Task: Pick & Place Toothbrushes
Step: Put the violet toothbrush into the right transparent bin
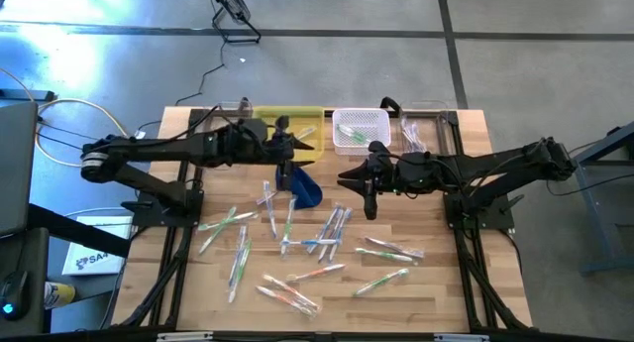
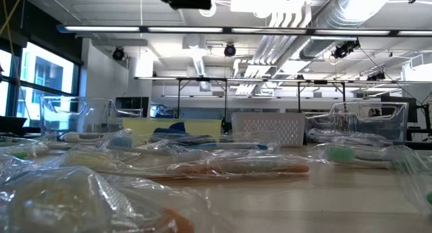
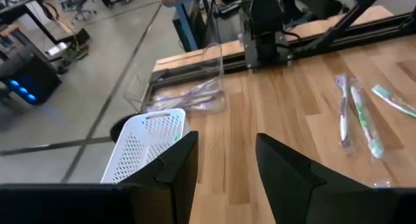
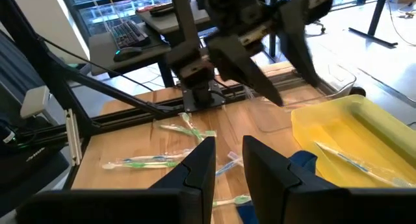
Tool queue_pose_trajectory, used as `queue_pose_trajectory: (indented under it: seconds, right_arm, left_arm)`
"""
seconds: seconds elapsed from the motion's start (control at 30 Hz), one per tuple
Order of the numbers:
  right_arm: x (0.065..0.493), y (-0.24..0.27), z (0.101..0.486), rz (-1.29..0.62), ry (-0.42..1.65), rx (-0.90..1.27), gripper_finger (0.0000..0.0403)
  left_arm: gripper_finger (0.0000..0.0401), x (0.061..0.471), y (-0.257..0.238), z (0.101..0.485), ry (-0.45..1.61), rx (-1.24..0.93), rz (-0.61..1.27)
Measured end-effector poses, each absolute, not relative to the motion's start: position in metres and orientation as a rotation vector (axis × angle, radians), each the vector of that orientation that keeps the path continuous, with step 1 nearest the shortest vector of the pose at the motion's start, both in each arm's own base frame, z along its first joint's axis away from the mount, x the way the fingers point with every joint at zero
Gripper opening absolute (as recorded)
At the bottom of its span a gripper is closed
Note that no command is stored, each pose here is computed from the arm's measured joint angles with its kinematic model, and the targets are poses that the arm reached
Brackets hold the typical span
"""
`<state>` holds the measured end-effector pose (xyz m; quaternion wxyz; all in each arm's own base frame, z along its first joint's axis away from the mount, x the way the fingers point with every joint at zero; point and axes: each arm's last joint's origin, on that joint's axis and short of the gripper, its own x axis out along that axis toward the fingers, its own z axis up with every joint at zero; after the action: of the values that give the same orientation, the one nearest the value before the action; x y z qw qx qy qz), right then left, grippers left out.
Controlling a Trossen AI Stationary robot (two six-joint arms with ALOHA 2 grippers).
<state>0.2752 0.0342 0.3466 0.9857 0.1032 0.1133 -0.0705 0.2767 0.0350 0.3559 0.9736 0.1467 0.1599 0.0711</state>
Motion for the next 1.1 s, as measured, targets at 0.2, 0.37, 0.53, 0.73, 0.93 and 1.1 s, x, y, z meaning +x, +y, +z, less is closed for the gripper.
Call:
queue_pose_trajectory:
  seconds: [0.2,0.37,0.53,0.73,0.93,1.1]
  right_arm:
    - [0.275,0.034,0.347,-0.142,0.228,0.205,0.0070]
    - [0.275,0.034,0.346,-0.142,0.229,0.205,0.0070]
    - [0.275,0.034,0.346,-0.142,0.230,0.205,0.0070]
    - [0.274,0.034,0.344,-0.138,0.260,0.205,0.0070]
    - [0.274,0.035,0.344,-0.127,0.261,0.197,0.0070]
    - [0.265,0.035,0.352,-0.056,0.251,0.172,0.0070]
  left_arm:
    - [0.0149,0.260,0.017,0.367,0.311,0.324,0.166]
    - [0.0149,0.248,0.012,0.374,0.306,0.337,0.199]
    - [0.0149,0.246,0.012,0.374,0.317,0.333,0.201]
    - [0.0149,0.243,0.002,0.382,0.254,0.382,0.165]
    - [0.0149,0.226,-0.005,0.389,0.223,0.426,0.215]
    - [0.0149,0.211,-0.008,0.376,0.231,0.415,0.235]
